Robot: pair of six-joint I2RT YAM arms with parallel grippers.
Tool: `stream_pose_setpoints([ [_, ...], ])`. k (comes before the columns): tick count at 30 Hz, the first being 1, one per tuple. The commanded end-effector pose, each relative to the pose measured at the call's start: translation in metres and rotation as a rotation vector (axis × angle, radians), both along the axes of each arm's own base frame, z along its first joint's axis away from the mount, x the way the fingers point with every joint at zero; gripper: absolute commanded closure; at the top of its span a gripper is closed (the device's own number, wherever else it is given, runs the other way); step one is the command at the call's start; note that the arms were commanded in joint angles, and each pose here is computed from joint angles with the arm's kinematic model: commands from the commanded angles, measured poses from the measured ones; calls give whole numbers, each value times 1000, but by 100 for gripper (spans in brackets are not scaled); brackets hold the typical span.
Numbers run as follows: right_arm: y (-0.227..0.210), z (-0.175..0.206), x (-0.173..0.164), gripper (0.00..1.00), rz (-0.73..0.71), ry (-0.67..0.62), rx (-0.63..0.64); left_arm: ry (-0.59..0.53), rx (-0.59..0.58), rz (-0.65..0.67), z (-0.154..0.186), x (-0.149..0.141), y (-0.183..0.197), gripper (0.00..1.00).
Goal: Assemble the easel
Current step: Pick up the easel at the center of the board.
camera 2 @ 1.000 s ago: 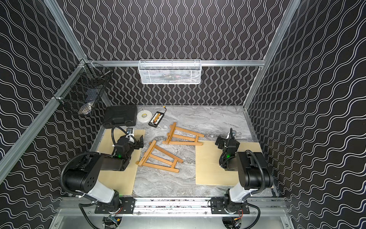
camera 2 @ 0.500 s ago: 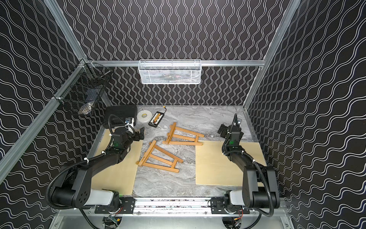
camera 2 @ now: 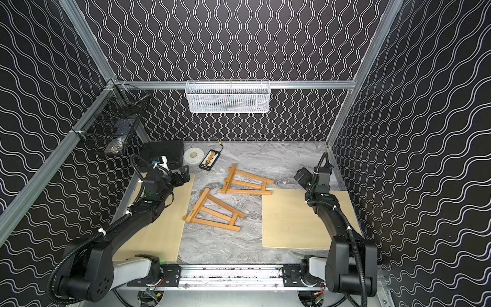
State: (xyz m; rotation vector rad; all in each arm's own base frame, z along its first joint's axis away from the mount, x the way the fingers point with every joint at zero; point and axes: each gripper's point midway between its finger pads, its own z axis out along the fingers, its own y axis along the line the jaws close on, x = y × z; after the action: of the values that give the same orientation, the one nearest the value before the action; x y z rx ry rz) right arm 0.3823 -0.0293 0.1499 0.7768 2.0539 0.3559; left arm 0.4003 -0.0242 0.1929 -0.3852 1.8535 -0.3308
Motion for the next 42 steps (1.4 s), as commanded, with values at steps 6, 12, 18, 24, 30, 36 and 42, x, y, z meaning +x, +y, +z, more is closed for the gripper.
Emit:
stream_pose_setpoints([
  [6, 56, -6, -17, 0, 157, 50, 218, 72, 1, -158, -7, -11, -51, 1],
  [12, 94, -11, -30, 0, 257, 96, 234, 83, 49, -346, -8, -22, -110, 1],
  [18, 127, -16, -54, 0, 378, 152, 224, 80, 187, -579, -12, -36, -169, 1],
  [24, 157, -26, -73, 0, 496, 181, 324, 87, 329, -753, -22, -40, -215, 3],
  [30, 167, -30, -81, 0, 561, 159, 344, 84, 423, -933, -36, -45, -257, 5],
  [36, 162, -25, -84, 0, 551, 88, 328, 116, 510, -1046, -58, -43, -281, 10],
  [42, 159, -20, -83, 0, 544, 47, 310, 166, 571, -1150, -84, -36, -302, 16],
])
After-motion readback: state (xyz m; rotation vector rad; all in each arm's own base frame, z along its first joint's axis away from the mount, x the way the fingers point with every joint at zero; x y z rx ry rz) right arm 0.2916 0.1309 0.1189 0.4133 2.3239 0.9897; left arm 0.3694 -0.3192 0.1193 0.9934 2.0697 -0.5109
